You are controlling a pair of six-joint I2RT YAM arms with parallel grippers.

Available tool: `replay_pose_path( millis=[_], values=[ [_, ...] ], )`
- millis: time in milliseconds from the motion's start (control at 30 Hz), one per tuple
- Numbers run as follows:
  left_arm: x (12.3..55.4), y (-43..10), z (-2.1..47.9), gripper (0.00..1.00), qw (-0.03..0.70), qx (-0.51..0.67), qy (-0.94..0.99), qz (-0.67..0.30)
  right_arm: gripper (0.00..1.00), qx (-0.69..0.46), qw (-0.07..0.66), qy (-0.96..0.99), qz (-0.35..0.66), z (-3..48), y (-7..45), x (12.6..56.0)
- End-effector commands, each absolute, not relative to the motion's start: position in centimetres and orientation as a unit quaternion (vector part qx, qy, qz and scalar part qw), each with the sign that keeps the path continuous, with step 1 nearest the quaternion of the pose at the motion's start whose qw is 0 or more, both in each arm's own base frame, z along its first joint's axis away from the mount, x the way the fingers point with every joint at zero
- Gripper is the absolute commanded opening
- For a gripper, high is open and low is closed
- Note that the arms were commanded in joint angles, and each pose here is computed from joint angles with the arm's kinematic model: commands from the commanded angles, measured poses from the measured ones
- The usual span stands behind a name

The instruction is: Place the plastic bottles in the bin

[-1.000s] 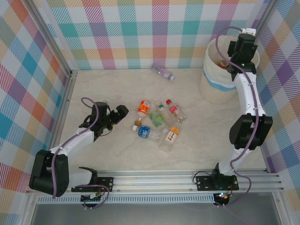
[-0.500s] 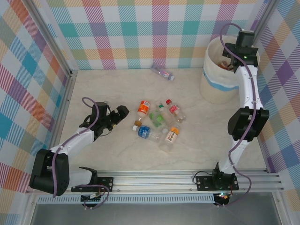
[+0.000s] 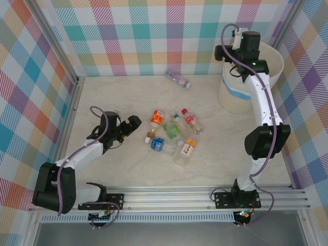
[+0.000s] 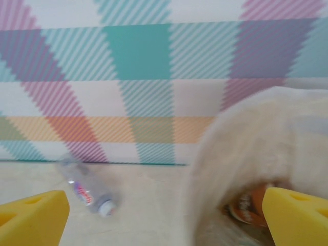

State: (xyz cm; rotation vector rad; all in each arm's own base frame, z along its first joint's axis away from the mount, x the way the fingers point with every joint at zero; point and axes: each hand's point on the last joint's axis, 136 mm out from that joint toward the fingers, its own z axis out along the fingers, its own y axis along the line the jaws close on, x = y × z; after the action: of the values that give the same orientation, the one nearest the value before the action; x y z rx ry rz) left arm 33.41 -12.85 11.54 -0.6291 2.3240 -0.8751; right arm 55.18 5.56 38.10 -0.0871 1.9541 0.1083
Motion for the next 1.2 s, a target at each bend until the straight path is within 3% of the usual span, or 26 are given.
replay_pose_path(
  millis=[0, 233, 400, 633, 1167],
  values=[
    [33.5, -12.7, 11.8, 1.00, 0.294, -0.227, 0.866, -0.336, 0.97, -0.103, 0.561, 0.815, 0.106, 37.7, 10.0, 55.6],
    [33.4, -13.6, 11.4, 1.00, 0.276, -0.232, 0.859, -0.363, 0.97, -0.184, 0.477, 0.841, 0.176, 29.1, 16.3, 58.0],
    [33.5, -13.0, 10.8, 1.00, 0.279, -0.240, 0.864, -0.344, 0.97, -0.224, 0.425, 0.860, 0.173, 23.1, 18.1, 60.0],
    [34.1, -11.7, 10.0, 1.00, 0.293, -0.266, 0.863, -0.314, 0.97, -0.200, 0.387, 0.878, 0.200, 17.0, 19.2, 62.7],
    [35.3, -11.9, 9.3, 1.00, 0.284, -0.265, 0.869, -0.307, 0.98, -0.066, 0.327, 0.892, 0.305, 8.3, 21.7, 65.3]
  ],
)
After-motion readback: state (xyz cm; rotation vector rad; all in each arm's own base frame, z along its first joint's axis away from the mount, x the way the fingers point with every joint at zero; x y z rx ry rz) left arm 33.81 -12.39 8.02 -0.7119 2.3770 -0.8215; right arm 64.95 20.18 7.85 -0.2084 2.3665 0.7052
